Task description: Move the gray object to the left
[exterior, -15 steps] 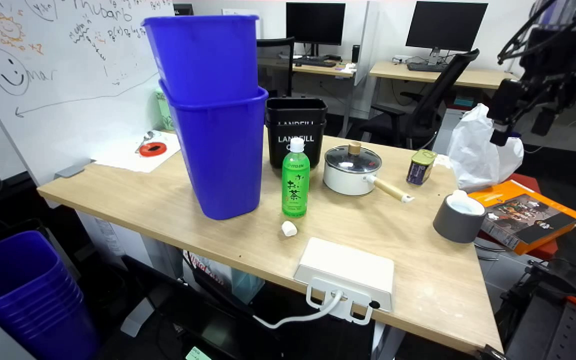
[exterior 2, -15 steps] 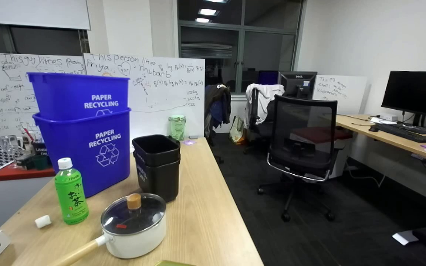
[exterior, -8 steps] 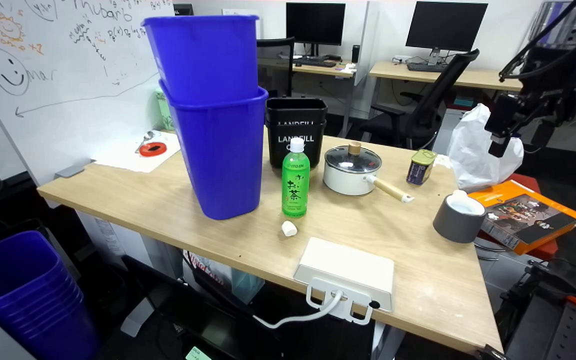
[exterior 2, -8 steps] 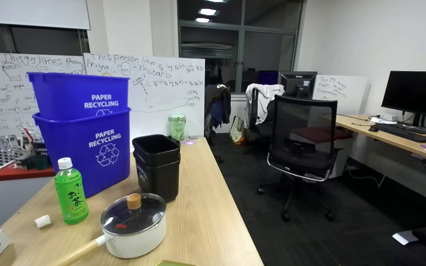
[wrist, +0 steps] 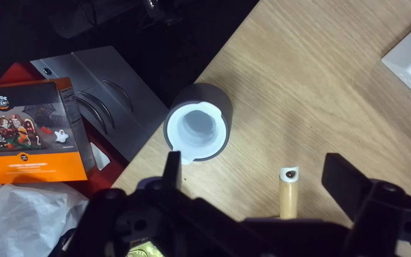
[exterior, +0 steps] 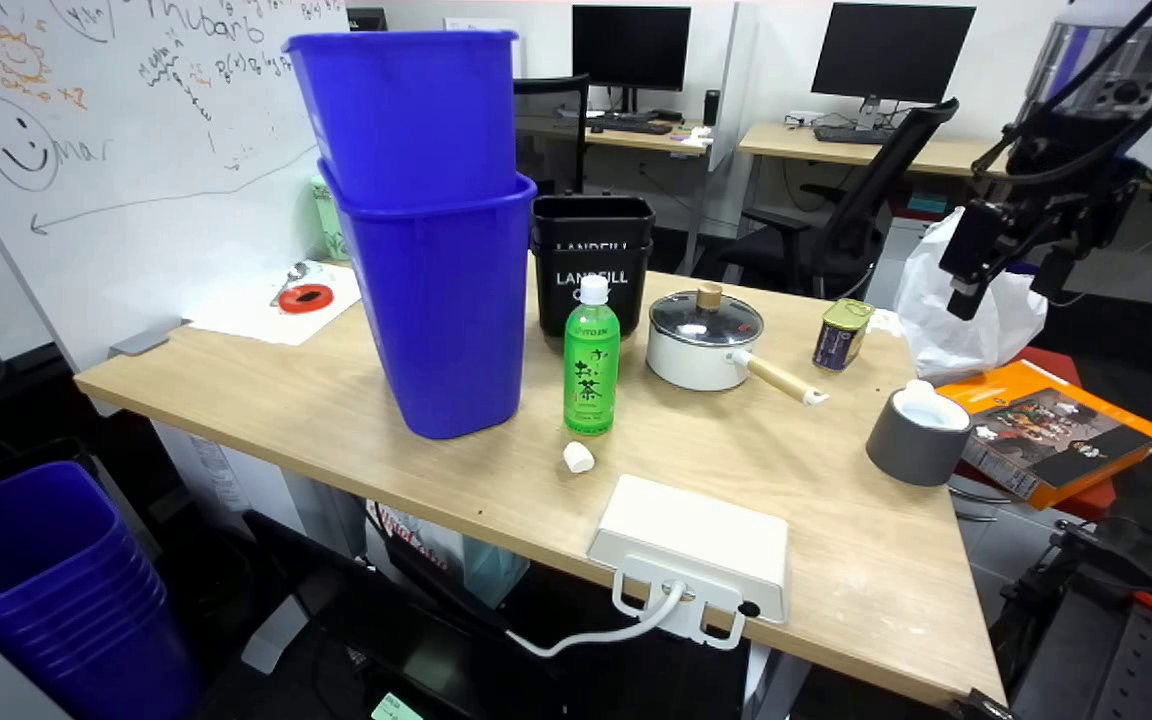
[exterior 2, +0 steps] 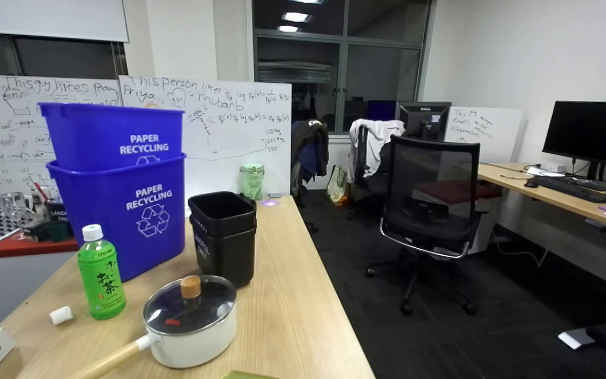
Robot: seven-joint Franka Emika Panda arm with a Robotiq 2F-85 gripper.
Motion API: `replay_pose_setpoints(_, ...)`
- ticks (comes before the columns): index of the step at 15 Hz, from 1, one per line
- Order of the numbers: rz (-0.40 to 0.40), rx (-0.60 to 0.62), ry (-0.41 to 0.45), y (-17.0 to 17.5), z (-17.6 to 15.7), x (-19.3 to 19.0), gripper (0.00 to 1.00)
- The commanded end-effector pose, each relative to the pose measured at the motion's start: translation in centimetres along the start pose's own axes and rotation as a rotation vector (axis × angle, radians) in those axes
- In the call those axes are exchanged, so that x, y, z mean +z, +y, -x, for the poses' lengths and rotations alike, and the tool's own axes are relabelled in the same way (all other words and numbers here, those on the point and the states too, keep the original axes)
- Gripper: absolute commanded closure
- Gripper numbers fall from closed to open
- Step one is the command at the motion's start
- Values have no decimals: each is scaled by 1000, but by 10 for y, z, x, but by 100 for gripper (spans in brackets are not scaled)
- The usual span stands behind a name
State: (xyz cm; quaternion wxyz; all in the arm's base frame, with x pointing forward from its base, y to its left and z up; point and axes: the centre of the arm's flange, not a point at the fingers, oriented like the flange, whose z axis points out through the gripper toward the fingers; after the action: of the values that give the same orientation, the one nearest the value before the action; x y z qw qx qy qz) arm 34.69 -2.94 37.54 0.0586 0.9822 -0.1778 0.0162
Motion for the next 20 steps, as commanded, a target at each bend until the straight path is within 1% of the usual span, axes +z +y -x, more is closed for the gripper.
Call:
replay_pose_setpoints(1, 21, 17, 17, -5, -2, 36, 0)
replay_pose_setpoints(6, 48, 148, -10, 1, -6, 79, 0)
replay_pose_setpoints(11, 49, 283, -15, 10, -11, 124, 0)
replay_pose_setpoints(16, 39, 314, -5, 10, -14, 167, 0)
replay_pose_setpoints(20, 29, 285, 22, 4, -17, 192, 0)
